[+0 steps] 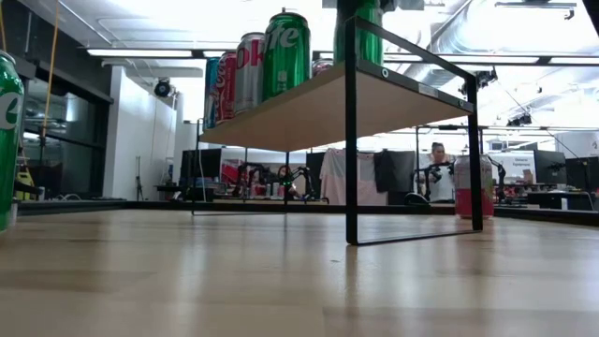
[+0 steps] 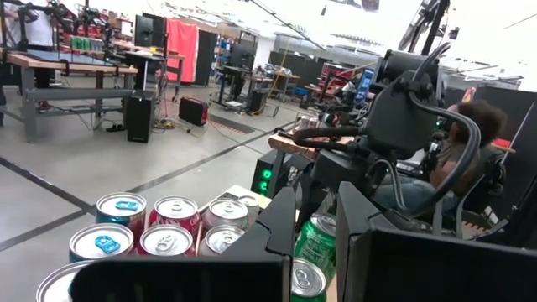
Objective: Place canned beverage on shelf
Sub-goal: Put the top green soda can on the shelf aligned with the other green soda can
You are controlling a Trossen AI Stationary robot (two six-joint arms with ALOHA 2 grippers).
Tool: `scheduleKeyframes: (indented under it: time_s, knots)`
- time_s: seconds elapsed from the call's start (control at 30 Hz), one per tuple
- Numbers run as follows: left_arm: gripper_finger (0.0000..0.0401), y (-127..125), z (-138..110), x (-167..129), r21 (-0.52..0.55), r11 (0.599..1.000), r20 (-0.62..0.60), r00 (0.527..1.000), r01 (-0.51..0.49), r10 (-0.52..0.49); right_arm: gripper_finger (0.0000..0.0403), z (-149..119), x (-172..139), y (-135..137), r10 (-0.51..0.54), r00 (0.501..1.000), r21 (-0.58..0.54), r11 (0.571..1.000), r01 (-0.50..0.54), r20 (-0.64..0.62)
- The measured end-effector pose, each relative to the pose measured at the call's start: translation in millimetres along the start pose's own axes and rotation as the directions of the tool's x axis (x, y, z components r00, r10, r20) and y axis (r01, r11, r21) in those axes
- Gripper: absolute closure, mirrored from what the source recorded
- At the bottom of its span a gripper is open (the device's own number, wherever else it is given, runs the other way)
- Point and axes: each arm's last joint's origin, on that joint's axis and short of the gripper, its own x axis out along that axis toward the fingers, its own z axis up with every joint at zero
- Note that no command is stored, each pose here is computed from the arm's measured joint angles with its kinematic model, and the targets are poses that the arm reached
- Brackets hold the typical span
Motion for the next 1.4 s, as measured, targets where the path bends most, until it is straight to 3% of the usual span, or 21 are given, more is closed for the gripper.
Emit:
scheduleKeyframes:
  time_s: [0.77, 1.03, 1.27, 1.4]
  knots:
    - [0.0400, 0.0, 0.1, -0.1, 0.000, 1.000, 0.001, 1.000, 0.001, -0.001, 0.0119, 3.7, 13.8, 4.2, -0.013, 1.000, 0.045, 0.999, 0.014, -0.028]
    - [0.0400, 0.0, 0.1, -0.1, 0.000, 1.000, 0.001, 1.000, 0.001, -0.001, 0.0064, 3.6, 12.9, 3.8, -0.016, 1.000, 0.066, 0.998, 0.017, -0.024]
    - [0.0400, 0.0, 0.1, -0.1, 0.001, 1.000, 0.001, 1.000, 0.001, -0.001, 0.0058, 5.0, 11.6, 4.1, -0.011, 1.000, 0.062, 0.998, 0.011, -0.008]
    - [0.0400, 0.0, 0.1, -0.1, 0.001, 1.000, 0.000, 1.000, 0.001, -0.001, 0.0056, 8.5, -6.0, 0.8, -0.013, 0.998, 0.024, 1.000, 0.012, 0.056]
